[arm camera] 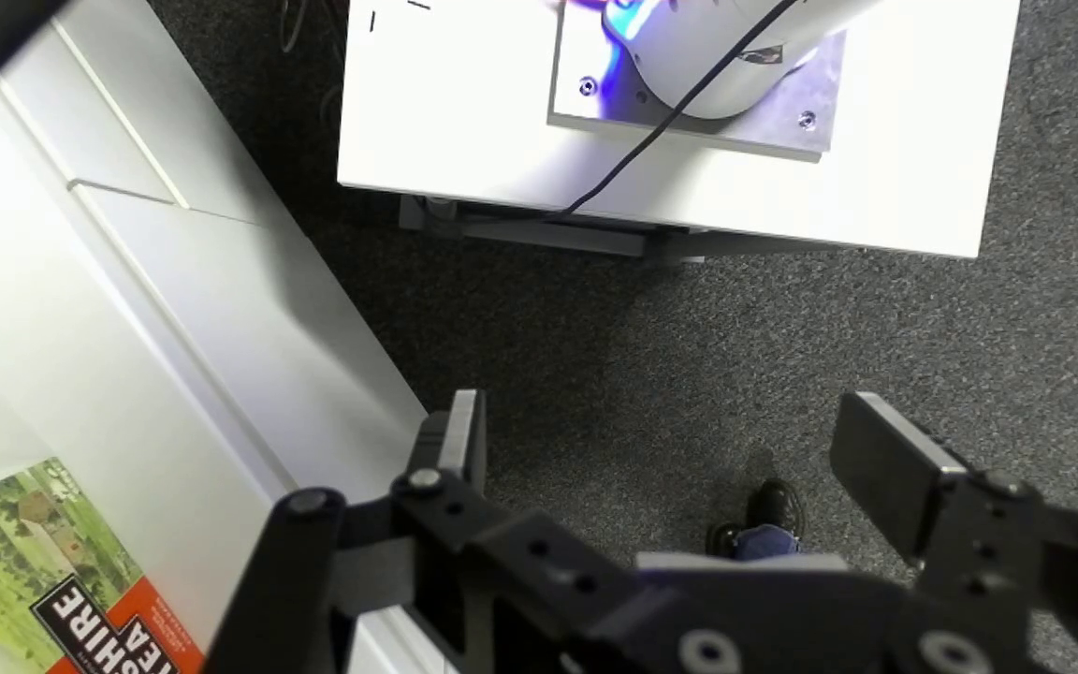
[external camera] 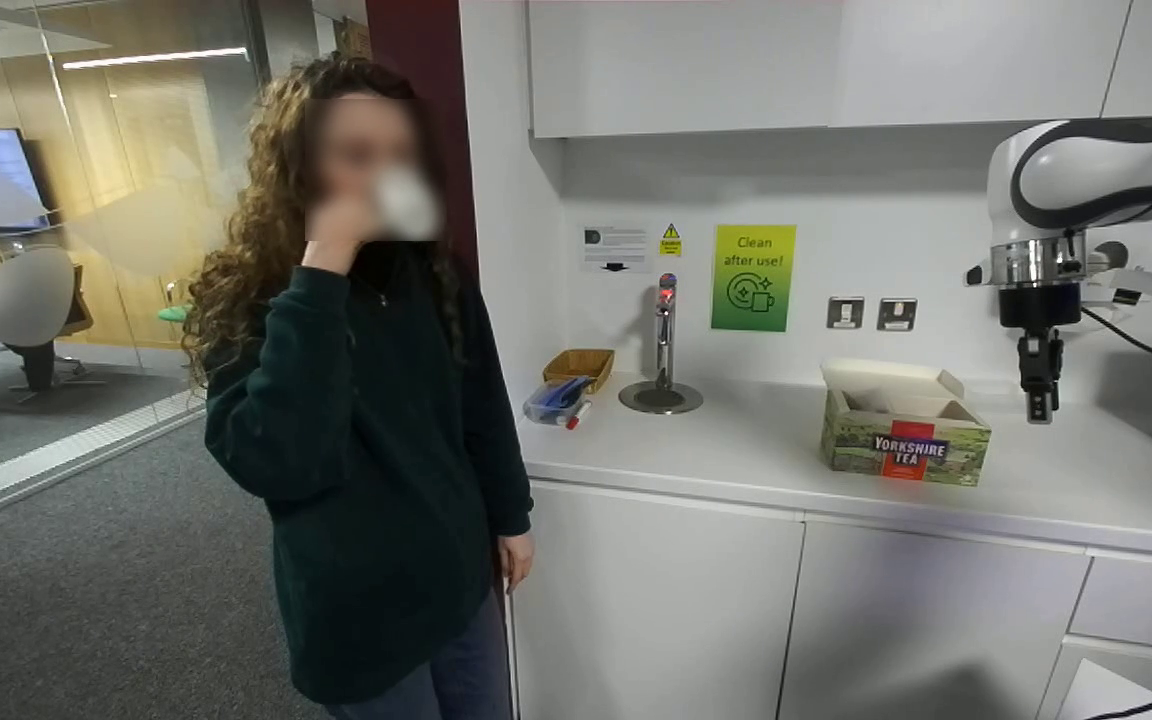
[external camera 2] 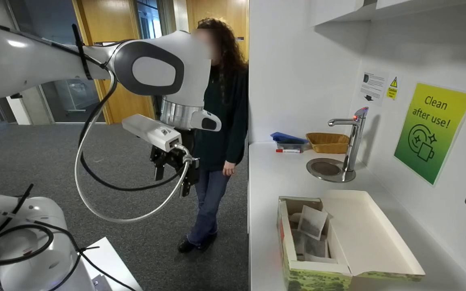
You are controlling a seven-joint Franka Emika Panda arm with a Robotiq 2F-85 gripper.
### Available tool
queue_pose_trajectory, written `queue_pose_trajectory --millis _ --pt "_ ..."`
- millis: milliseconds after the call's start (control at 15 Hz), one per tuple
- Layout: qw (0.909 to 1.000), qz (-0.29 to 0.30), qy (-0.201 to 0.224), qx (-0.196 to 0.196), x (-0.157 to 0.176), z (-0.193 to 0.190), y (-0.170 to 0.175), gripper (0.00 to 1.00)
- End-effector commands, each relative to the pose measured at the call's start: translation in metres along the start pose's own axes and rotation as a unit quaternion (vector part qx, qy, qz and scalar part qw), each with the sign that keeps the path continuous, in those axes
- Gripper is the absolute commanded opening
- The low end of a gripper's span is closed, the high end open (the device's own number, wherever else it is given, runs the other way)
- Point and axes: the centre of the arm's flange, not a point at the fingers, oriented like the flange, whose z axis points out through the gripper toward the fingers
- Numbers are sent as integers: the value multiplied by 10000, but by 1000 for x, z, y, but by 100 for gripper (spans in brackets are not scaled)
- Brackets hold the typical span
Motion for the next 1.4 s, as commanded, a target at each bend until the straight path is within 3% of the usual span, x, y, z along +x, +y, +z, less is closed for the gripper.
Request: queue_pose_trajectory --millis 0,1333 --pt "10000 0 0 0 0 0 0 100" --pt "9998 78 171 106 -1 -6 -6 100"
